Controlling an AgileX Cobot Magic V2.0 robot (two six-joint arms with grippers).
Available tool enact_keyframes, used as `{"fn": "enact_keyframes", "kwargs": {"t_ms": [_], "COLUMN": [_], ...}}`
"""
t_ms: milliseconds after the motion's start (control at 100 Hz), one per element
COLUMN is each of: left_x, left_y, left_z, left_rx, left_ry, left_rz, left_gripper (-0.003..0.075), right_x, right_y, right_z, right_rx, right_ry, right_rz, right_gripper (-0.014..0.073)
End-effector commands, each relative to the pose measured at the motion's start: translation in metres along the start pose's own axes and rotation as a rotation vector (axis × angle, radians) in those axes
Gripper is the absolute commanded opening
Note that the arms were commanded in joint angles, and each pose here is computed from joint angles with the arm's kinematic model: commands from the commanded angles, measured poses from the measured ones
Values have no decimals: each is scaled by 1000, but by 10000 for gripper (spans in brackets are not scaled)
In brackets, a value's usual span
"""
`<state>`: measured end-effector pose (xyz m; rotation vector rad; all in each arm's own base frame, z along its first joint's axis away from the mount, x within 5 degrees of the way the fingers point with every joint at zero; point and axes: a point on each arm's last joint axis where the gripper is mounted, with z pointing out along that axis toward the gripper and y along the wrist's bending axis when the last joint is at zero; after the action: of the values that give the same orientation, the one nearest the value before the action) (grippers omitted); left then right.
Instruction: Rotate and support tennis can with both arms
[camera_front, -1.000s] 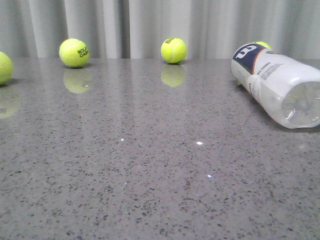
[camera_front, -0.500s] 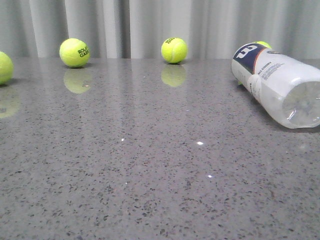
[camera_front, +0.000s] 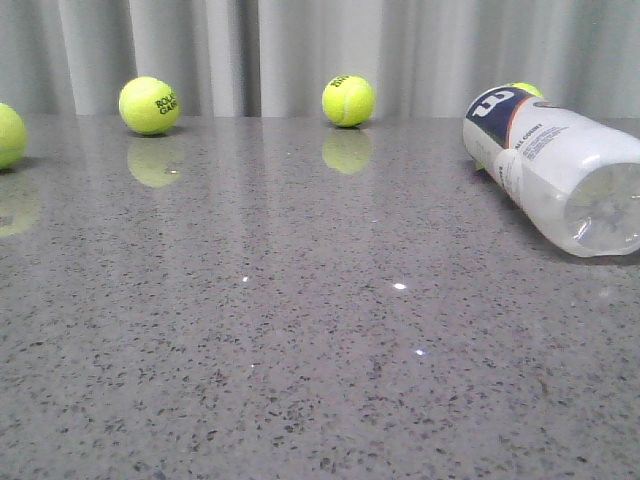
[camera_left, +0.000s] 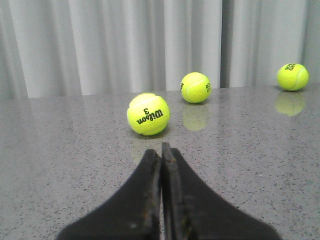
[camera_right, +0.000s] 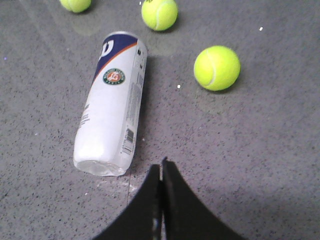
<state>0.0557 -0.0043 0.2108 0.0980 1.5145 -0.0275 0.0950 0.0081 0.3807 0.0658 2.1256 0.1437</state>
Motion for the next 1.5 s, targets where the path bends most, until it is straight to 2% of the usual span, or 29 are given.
{"fn": "enact_keyframes", "kwargs": {"t_ms": [0, 160, 260, 350, 550, 640, 780, 950, 1310, 1490], "left_x": [7, 7, 7, 7, 7, 7, 7, 7, 7, 7], "left_y": [-1, -1, -1, -1, -1, -1, -1, -1, -1, -1], "left_z": [-2, -2, -2, -2, -2, -2, -2, -2, -2, -2], "left_rx": [5, 5, 5, 5, 5, 5, 5, 5, 5, 5], "left_ry": [-72, -72, -72, -72, -72, -72, -72, -72, -72, -72], "left_rz": [-11, -11, -11, -11, -11, -11, -11, -11, -11, -11], "left_gripper": [-21, -21, -21, -21, -21, -21, -21, -21, -21, -21], "right_x": [-20, -24, -24, -23, -24, -25, -28, -40, -73, -76], "right_y": [4, 4, 4, 4, 4, 4, 7, 19, 45, 48], "right_z": [10, 36, 46, 52, 57, 57, 58, 70, 157, 200], "right_rx": [-15, -3, 0, 2, 2, 0, -30, -141, -202, -194], "right_ry": [22, 122, 171, 203, 201, 194, 163, 123, 206, 277], "right_rz": [23, -4, -2, 0, -1, 0, 16, -16, -98, -108], "right_gripper": [-68, -61, 9, 149, 559, 671, 651, 651, 650, 650]}}
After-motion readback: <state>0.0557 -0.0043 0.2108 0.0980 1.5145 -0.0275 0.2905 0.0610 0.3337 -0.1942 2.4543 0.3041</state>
